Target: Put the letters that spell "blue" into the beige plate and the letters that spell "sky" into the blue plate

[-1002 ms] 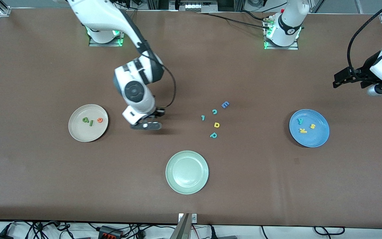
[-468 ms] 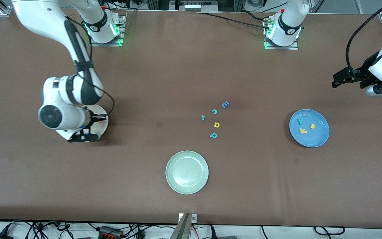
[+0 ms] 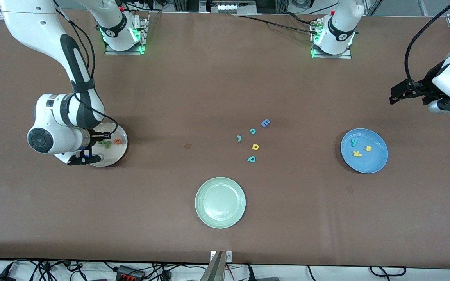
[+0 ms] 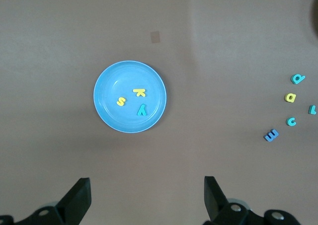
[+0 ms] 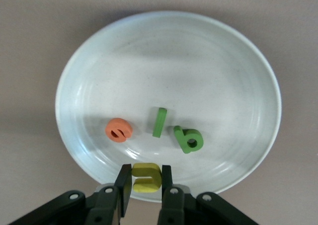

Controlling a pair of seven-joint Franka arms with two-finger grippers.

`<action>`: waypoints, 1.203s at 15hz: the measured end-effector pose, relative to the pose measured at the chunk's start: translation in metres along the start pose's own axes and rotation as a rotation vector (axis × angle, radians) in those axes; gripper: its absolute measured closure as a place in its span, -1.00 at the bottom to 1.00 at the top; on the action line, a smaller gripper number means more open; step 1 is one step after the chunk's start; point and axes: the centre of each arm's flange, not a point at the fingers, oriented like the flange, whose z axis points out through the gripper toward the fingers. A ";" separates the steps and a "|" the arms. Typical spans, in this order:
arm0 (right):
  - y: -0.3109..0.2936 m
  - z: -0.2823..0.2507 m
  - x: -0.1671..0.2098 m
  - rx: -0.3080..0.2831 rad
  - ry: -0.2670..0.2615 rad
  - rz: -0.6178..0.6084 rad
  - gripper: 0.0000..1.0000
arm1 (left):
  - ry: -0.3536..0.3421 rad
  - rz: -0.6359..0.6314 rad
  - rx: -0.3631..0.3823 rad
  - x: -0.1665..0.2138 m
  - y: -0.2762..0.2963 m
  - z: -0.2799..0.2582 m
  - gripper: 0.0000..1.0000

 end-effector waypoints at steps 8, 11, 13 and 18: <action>0.002 -0.045 0.000 0.010 0.045 0.062 -0.99 | 0.005 -0.001 -0.012 0.011 0.002 0.012 -1.00; 0.009 -0.122 -0.009 0.026 0.065 0.122 -1.00 | 0.008 -0.002 -0.045 0.011 0.005 0.011 -1.00; 0.028 -0.174 -0.020 0.029 0.099 0.152 -1.00 | 0.013 0.009 -0.050 0.011 0.002 0.008 -1.00; 0.053 -0.266 -0.048 0.030 0.246 0.186 -1.00 | 0.034 0.002 -0.078 0.012 -0.018 0.000 -1.00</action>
